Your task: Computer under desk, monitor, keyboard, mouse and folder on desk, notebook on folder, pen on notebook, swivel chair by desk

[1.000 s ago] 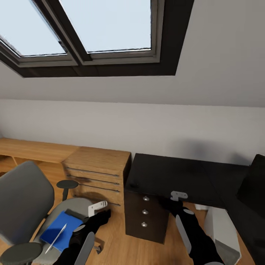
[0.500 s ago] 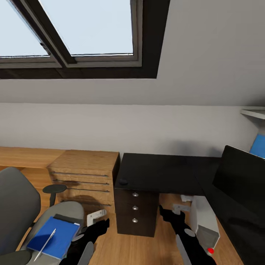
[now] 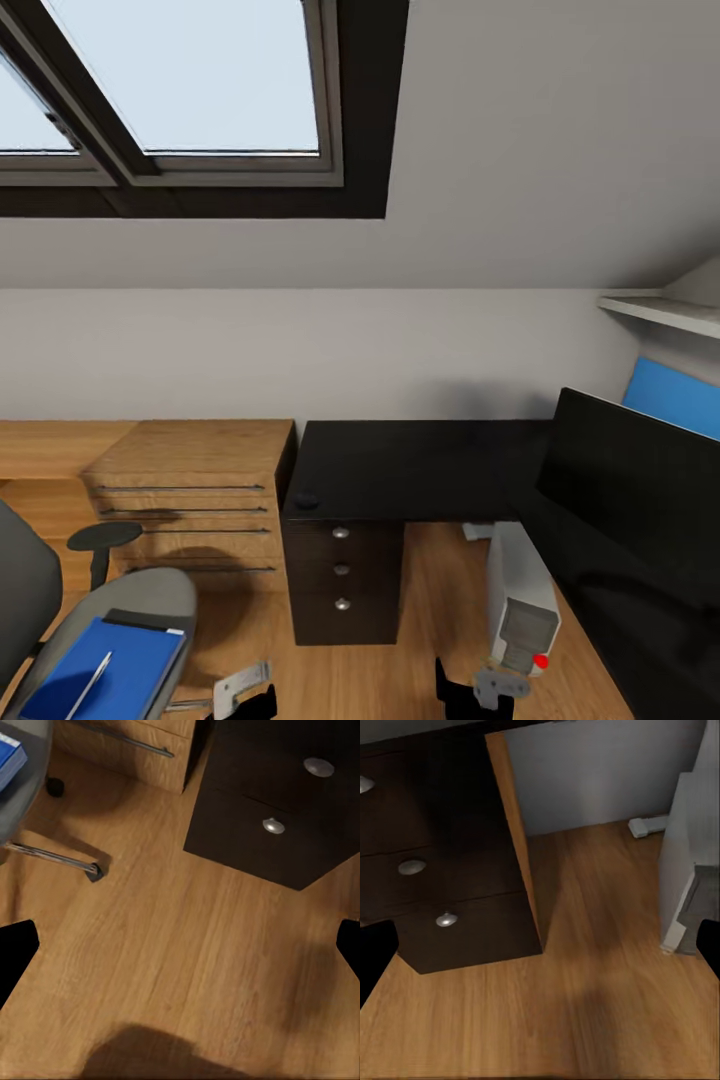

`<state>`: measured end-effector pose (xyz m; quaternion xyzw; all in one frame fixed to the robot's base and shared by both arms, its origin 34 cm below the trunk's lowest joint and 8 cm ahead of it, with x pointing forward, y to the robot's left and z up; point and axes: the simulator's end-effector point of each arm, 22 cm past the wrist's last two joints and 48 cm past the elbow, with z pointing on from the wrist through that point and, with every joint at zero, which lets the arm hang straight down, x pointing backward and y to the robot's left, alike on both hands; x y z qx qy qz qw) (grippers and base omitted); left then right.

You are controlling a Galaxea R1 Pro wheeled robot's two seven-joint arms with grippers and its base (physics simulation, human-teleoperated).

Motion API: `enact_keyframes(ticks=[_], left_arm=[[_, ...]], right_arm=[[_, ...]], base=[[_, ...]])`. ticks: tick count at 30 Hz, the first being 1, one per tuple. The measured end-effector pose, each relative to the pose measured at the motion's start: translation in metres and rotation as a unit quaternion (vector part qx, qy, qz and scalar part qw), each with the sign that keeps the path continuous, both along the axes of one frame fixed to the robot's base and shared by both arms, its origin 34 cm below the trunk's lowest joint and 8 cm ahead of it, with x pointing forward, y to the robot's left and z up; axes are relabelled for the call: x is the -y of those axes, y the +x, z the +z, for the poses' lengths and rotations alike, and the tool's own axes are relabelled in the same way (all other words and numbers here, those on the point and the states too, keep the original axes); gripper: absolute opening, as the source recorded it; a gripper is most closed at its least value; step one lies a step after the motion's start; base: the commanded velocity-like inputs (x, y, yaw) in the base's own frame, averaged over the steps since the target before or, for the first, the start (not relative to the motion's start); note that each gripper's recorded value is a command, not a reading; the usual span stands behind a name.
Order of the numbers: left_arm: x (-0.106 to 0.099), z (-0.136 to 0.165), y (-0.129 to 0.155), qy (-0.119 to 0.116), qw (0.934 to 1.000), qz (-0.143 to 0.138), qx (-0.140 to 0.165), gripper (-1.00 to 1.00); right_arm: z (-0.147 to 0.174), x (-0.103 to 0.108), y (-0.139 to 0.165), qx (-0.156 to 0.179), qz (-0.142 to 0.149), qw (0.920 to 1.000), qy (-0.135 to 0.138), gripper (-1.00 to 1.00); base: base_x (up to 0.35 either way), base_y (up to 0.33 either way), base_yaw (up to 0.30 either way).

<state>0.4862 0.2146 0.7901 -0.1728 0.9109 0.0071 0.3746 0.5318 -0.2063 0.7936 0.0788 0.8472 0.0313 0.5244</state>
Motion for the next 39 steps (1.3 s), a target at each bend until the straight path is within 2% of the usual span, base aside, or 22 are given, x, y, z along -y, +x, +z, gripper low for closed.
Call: enact_keyframes(ticks=[2, 5, 11, 16, 34, 37, 39], left_arm=[[-0.008, -0.017, -0.015, 0.016, 0.9998, 0.002, -0.008, 1.00], [-0.025, -0.045, -0.047, 0.044, 0.9989, 0.013, -0.012, 1.00], [-0.036, -0.063, -0.073, 0.060, 0.9978, 0.023, -0.016, 1.00], [-0.043, -0.083, -0.102, 0.071, 0.9963, 0.024, -0.043, 1.00], [-0.044, -0.087, -0.109, 0.073, 0.9957, 0.024, -0.050, 1.00], [-0.044, -0.087, -0.110, 0.073, 0.9957, 0.024, -0.051, 1.00], [-0.044, -0.087, -0.110, 0.073, 0.9957, 0.024, -0.051, 1.00]], right_arm=[[-0.009, -0.001, -0.015, -0.001, -0.001, 1.0000, -0.001, 1.00], [-0.030, -0.003, -0.045, -0.022, 0.000, 0.9998, -0.002, 1.00], [-0.035, -0.002, -0.052, -0.028, 0.001, 0.9996, -0.003, 1.00], [-0.037, -0.001, -0.054, -0.031, 0.002, 0.9995, -0.004, 1.00], [-0.038, 0.002, -0.055, -0.033, -0.001, 0.9994, -0.005, 1.00], [-0.043, 0.002, -0.060, -0.041, -0.001, 0.9992, -0.005, 1.00], [-0.052, 0.001, -0.072, -0.058, 0.000, 0.9983, -0.005, 1.00]], base=[[0.000, 0.000, -0.125], [0.000, 0.000, -0.037], [0.000, 0.000, -0.009], [-0.019, 0.000, -0.002], [-0.283, -0.061, 0.000], [-0.282, -0.211, 0.000], [-0.255, -0.240, 0.000]])
